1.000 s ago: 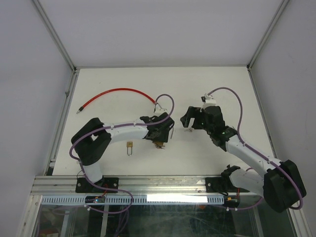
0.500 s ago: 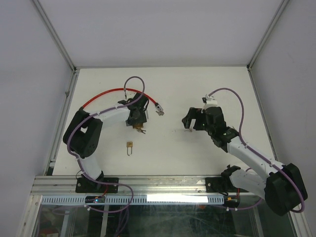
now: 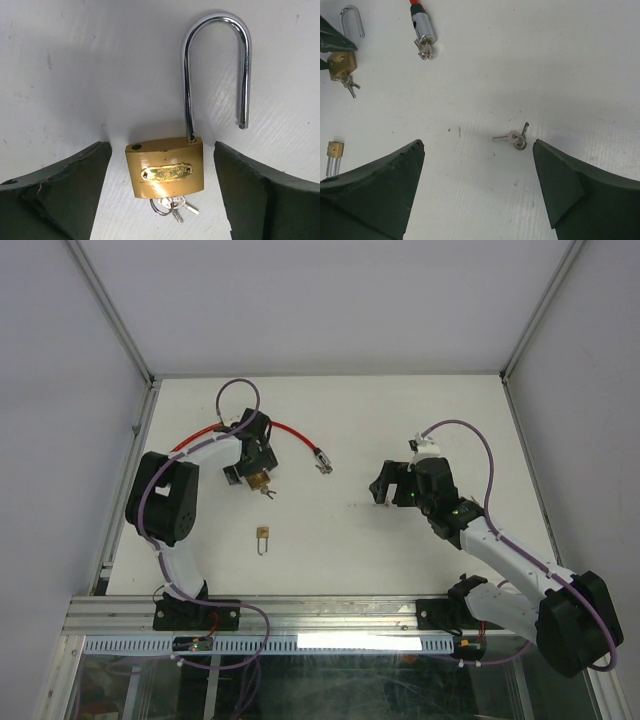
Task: Unlock with the key
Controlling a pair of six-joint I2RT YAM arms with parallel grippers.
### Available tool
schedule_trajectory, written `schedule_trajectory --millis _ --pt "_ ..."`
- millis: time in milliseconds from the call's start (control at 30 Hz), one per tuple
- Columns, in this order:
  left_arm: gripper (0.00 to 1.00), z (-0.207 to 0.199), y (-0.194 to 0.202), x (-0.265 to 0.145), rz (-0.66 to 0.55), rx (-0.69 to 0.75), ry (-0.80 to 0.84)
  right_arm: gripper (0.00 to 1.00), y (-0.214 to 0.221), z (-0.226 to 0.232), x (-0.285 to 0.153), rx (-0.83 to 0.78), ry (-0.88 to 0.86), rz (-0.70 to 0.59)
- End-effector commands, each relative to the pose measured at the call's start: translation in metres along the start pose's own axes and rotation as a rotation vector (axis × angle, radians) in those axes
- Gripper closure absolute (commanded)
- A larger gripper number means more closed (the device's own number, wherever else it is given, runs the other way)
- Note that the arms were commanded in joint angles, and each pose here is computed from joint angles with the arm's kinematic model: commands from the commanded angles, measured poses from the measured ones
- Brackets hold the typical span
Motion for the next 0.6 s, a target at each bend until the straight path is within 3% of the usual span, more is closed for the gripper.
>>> schedule_trajectory --millis 0,300,567 --pt "0.10 -0.008 0.003 -0.025 0.018 -0.024 0.083 0.07 -0.012 0.002 -0.002 -0.008 -0.011 -0.041" --pt "0.04 0.016 0.055 -0.076 0.094 0.003 0.175 0.07 -0.011 0.009 -0.002 -0.010 -0.050 -0.023" --pt "0.01 0.051 0.116 -0.085 0.167 0.110 0.063 0.07 -0.004 0.010 -0.003 -0.010 -0.060 0.000"
Point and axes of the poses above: each gripper's point midway between its finger pads, its own x axis out along the fingers, its own z axis along the line the jaws close on, y = z × x, the point moved 1 cm from there along -x, back along the fingers, and after that the axes turned 10 degrees about -x, right-handed, at the moved point
